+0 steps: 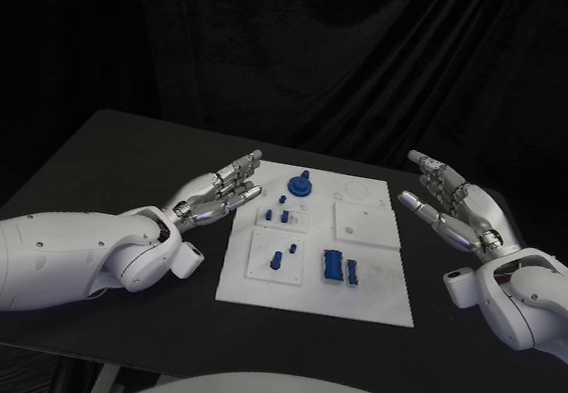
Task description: Assemble the parts on the task board
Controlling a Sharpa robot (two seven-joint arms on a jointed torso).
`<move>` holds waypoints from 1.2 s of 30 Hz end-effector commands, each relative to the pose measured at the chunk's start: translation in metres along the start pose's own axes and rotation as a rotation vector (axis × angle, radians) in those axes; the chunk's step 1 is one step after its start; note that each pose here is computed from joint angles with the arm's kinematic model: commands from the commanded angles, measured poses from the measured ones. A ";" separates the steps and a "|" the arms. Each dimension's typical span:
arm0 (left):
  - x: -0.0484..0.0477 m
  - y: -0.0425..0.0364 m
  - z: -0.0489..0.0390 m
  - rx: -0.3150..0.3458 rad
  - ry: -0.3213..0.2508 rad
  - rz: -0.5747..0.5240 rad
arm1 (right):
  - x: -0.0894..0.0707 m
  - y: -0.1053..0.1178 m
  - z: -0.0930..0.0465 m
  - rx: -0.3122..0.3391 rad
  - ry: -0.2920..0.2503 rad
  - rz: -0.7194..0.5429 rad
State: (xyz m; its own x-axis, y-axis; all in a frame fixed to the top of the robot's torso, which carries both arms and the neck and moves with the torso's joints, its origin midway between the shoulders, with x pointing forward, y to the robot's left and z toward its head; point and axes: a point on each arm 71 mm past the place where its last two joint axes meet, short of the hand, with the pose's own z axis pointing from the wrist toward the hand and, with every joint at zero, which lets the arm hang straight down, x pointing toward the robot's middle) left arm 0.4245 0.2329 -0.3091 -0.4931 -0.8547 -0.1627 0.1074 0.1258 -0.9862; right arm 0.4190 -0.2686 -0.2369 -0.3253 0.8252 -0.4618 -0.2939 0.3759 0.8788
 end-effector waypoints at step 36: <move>0.0024 -0.0848 0.0551 -0.069 -0.508 -0.162 | 0.043 0.027 0.072 0.217 -0.384 0.461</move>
State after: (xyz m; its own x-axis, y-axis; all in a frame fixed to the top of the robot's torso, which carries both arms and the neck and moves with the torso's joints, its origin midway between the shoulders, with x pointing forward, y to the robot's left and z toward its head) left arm 0.4614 0.1910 -0.2244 -0.0563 -0.9984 0.0098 0.0188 -0.0108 -0.9998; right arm 0.4618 -0.1887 -0.2206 -0.0651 0.9979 0.0037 -0.0420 -0.0064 0.9991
